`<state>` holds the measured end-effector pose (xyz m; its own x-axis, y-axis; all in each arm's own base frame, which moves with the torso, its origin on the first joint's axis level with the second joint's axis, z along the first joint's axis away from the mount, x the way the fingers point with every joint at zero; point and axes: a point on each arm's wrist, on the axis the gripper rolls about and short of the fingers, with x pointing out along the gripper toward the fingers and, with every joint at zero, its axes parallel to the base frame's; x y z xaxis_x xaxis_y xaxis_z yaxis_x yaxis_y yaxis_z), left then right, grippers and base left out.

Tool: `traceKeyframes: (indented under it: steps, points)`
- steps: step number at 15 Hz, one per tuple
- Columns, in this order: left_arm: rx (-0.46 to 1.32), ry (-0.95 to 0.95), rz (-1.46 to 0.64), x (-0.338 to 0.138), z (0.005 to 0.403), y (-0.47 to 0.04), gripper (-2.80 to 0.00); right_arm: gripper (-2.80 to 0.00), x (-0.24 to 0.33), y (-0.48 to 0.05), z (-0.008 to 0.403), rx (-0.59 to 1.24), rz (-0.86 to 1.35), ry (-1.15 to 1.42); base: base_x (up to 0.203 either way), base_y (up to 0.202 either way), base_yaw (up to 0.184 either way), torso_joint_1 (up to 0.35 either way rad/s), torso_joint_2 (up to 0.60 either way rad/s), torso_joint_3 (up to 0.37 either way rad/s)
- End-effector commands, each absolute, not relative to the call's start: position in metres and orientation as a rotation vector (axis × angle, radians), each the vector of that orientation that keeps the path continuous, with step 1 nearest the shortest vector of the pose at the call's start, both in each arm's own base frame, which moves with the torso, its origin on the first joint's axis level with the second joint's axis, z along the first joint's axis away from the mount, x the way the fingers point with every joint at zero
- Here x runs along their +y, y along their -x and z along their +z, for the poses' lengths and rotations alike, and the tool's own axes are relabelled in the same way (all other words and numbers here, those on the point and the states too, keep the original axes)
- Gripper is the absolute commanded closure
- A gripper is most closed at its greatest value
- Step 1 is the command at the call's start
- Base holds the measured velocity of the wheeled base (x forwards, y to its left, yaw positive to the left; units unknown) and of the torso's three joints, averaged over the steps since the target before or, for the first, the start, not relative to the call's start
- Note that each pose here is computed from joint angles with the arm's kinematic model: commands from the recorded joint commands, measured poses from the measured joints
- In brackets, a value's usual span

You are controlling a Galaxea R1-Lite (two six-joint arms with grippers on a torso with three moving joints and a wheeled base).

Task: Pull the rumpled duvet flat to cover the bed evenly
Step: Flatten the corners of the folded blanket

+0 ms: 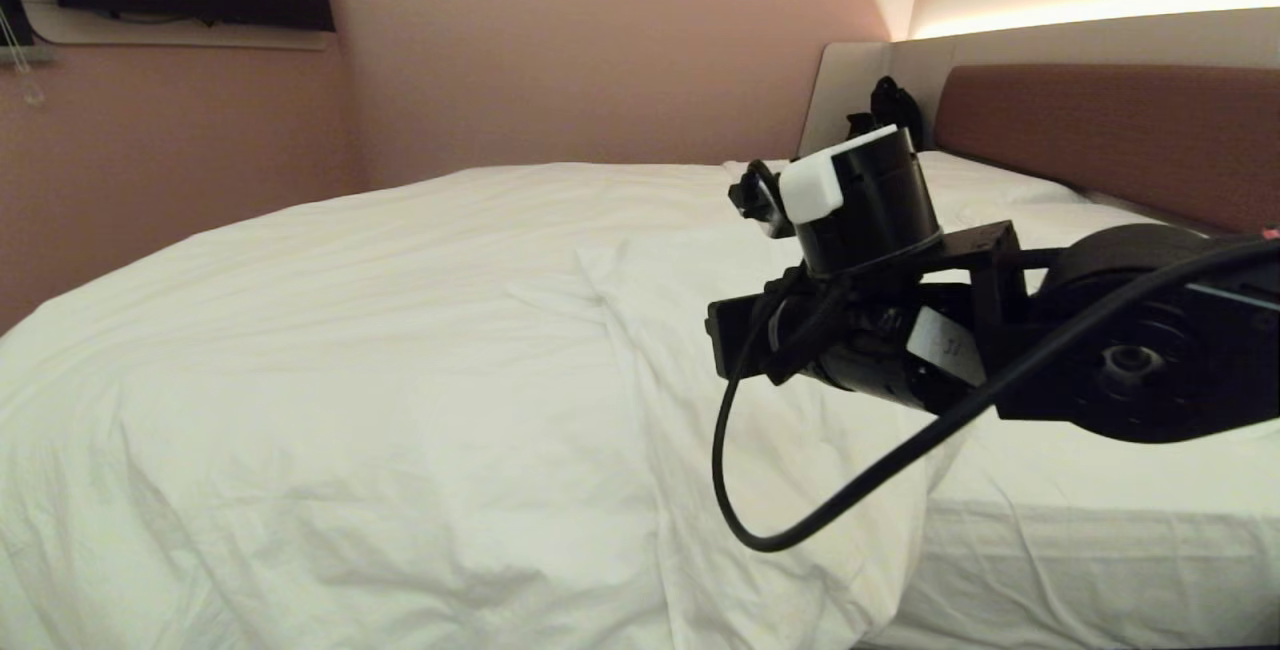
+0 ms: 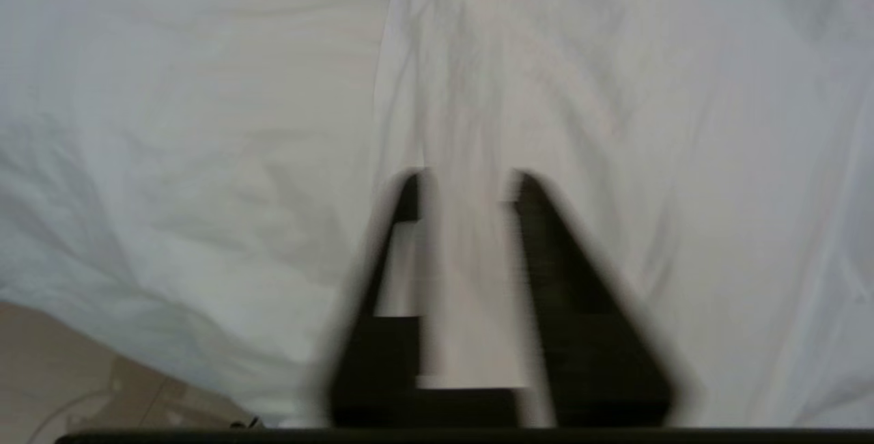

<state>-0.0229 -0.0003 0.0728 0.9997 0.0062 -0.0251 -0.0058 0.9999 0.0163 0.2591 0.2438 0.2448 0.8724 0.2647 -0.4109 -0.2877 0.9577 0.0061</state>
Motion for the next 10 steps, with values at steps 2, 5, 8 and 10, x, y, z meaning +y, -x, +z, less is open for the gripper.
traceKeyframes:
  steps: [2,5,8,10]
  points:
    - [0.026,-0.017,0.006,0.0,0.073,0.023,0.0,0.0,0.27,-0.3,0.215,0.447,0.271,0.124,0.0,0.0,0.0,0.0,0.0,0.0]
    - [0.026,-0.017,0.006,0.0,0.073,0.023,0.0,0.0,0.289,-0.335,0.194,0.445,0.26,0.133,0.0,0.0,0.0,0.0,0.0,0.0]
    - [0.026,-0.017,0.007,0.0,0.073,0.023,0.0,0.0,0.3,-0.36,0.176,0.446,0.26,0.134,0.0,0.0,0.0,0.0,0.0,0.0]
    - [0.026,-0.017,0.006,0.0,0.073,0.023,0.0,0.0,0.307,-0.377,0.156,0.458,0.25,0.14,0.0,0.0,0.0,0.0,0.0,0.0]
